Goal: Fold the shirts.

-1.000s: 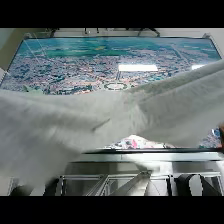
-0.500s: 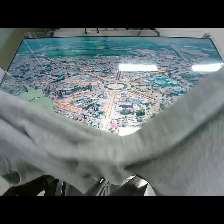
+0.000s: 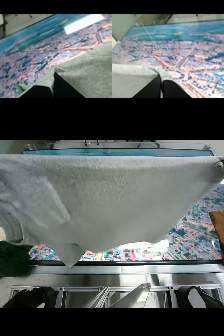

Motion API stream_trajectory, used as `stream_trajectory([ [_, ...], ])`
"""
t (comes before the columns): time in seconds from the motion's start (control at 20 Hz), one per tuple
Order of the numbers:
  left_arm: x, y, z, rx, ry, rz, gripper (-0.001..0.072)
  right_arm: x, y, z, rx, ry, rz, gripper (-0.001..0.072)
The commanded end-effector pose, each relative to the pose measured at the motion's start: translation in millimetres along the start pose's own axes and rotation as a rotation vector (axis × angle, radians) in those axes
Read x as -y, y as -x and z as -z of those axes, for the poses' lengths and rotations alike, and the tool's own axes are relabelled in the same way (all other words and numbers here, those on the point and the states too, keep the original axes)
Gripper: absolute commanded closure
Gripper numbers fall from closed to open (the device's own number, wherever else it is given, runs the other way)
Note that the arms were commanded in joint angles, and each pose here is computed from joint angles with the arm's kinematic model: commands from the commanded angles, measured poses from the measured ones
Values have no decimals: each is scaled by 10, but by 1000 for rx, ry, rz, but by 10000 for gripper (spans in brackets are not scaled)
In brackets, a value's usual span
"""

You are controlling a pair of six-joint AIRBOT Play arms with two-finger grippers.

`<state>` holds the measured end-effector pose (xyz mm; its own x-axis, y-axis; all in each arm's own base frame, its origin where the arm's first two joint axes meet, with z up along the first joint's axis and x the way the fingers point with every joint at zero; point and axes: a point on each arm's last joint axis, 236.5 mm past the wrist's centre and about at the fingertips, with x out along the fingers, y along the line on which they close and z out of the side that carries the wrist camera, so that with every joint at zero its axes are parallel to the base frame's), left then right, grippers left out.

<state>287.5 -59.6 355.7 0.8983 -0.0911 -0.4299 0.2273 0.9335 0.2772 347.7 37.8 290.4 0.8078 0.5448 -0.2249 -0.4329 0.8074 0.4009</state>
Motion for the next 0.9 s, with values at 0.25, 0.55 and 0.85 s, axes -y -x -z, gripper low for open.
stream_trajectory([
  [0.25, -658, -1102, 576, -80, 553, 489, 684, 478, -361, 357, -99, -76, 29, 694],
  [0.55, -269, -1595, 1074, -295, 619, 725, 684, 242, -884, 568, -154, -81, -62, 694],
  [0.85, 593, -1030, 813, -342, 393, 975, 685, -226, -589, 399, -118, -35, -115, 694],
])
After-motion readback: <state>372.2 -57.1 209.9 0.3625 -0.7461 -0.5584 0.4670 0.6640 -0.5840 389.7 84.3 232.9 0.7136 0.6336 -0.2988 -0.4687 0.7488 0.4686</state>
